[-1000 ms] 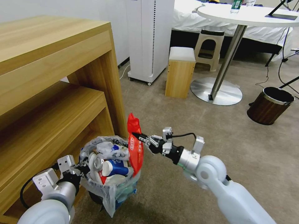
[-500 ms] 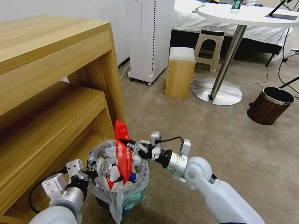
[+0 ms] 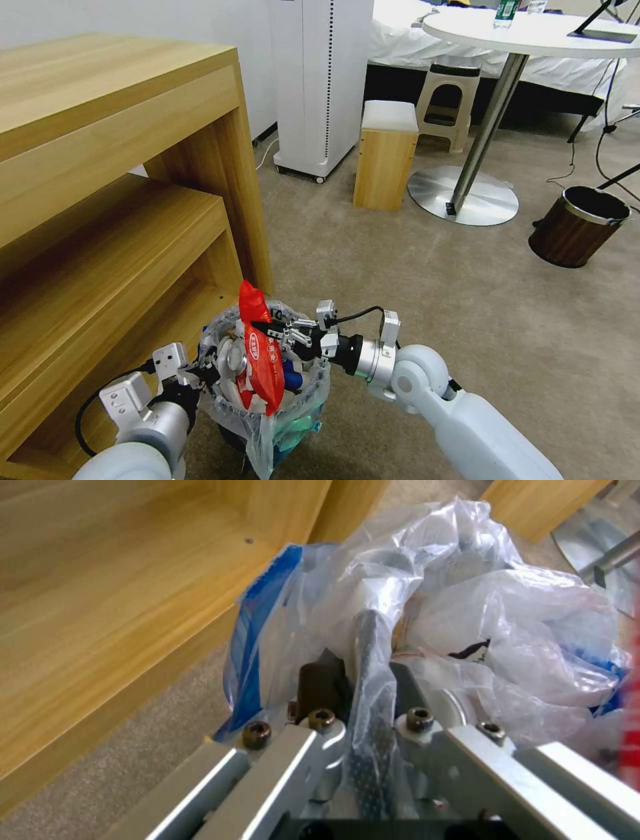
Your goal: Pick up the trash bin and place the garbage on the floor into it.
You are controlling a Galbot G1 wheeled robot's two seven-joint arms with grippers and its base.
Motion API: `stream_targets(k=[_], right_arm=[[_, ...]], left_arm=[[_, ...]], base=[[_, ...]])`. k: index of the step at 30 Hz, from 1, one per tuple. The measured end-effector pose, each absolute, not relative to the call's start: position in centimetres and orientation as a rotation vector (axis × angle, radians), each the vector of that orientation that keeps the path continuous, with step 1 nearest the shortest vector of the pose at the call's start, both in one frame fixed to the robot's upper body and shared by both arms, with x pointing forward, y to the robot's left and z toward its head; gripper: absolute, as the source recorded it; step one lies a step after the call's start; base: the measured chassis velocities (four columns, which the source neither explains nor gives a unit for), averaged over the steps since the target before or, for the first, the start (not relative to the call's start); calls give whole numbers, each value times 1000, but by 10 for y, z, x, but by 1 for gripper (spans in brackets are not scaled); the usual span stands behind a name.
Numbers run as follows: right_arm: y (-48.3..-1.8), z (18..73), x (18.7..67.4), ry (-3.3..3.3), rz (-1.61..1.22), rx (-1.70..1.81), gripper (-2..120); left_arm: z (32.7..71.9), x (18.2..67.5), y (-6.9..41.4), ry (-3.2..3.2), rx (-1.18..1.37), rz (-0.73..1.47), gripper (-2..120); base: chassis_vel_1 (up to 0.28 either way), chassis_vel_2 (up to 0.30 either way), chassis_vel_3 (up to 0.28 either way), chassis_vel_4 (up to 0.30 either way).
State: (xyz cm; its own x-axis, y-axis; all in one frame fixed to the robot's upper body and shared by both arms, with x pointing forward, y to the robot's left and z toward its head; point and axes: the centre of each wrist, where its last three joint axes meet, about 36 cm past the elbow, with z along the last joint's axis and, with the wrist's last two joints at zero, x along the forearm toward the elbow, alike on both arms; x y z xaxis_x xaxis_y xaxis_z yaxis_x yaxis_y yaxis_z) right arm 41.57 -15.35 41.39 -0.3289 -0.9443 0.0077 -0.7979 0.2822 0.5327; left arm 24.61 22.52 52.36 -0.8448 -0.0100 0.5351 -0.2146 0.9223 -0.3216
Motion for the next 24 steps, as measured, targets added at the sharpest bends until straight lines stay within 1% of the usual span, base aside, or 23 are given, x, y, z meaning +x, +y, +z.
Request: stream_targets(k=[1,2,3,6,7,8,9,10,11,13,14,15,17,19,20,22,23,24], right_arm=[[-155,415,415,-2235,-623,1553,28],[-157,417,415,-2237,-614,1538,36],[-157,417,415,-2237,-614,1538,36],[-164,425,414,-2246,-586,1519,48],[-164,425,414,-2246,-586,1519,48],[-167,428,414,-2253,-583,1521,55],[-169,431,415,-2258,-580,1523,59],[-174,435,415,-2267,-572,1527,65],[-174,435,415,-2267,-572,1527,65],[-181,442,414,-2285,-554,1532,72],[-185,445,415,-2299,-546,1535,78],[-185,445,415,-2299,-546,1535,78],[-194,454,416,-2358,-545,1543,86],[-203,467,417,-2472,-551,1510,96],[-203,467,417,-2472,-551,1510,96],[-215,486,418,-2654,-537,1381,100],[-215,486,418,-2654,-537,1381,100],[-220,494,418,-2750,-527,1307,100]], left_arm=[[524,246,226,-2536,162,504,2],[524,246,226,-2536,163,502,2],[524,246,226,-2536,163,502,2],[524,246,227,-2537,164,495,2],[524,246,227,-2537,164,495,2],[524,246,227,-2537,164,494,2],[524,246,227,-2538,165,493,2],[524,246,228,-2538,165,492,2],[524,246,228,-2538,165,492,2],[525,248,231,-2543,169,495,2],[526,248,233,-2545,172,499,2],[526,248,233,-2545,172,499,2],[528,250,236,-2547,178,508,2],[529,251,239,-2543,183,523,2],[529,251,239,-2543,183,523,2],[530,252,240,-2534,187,563,2],[530,252,240,-2534,187,563,2],[531,253,240,-2532,188,594,2]], base=[[0,0,0,0],[0,0,0,0],[0,0,0,0],[0,0,0,0],[0,0,0,0],[0,0,0,0],[0,0,0,0],[0,0,0,0],[0,0,0,0],[0,0,0,0],[0,0,0,0],[0,0,0,0],[0,0,0,0],[0,0,0,0],[0,0,0,0],[0,0,0,0],[0,0,0,0],[0,0,0,0]])
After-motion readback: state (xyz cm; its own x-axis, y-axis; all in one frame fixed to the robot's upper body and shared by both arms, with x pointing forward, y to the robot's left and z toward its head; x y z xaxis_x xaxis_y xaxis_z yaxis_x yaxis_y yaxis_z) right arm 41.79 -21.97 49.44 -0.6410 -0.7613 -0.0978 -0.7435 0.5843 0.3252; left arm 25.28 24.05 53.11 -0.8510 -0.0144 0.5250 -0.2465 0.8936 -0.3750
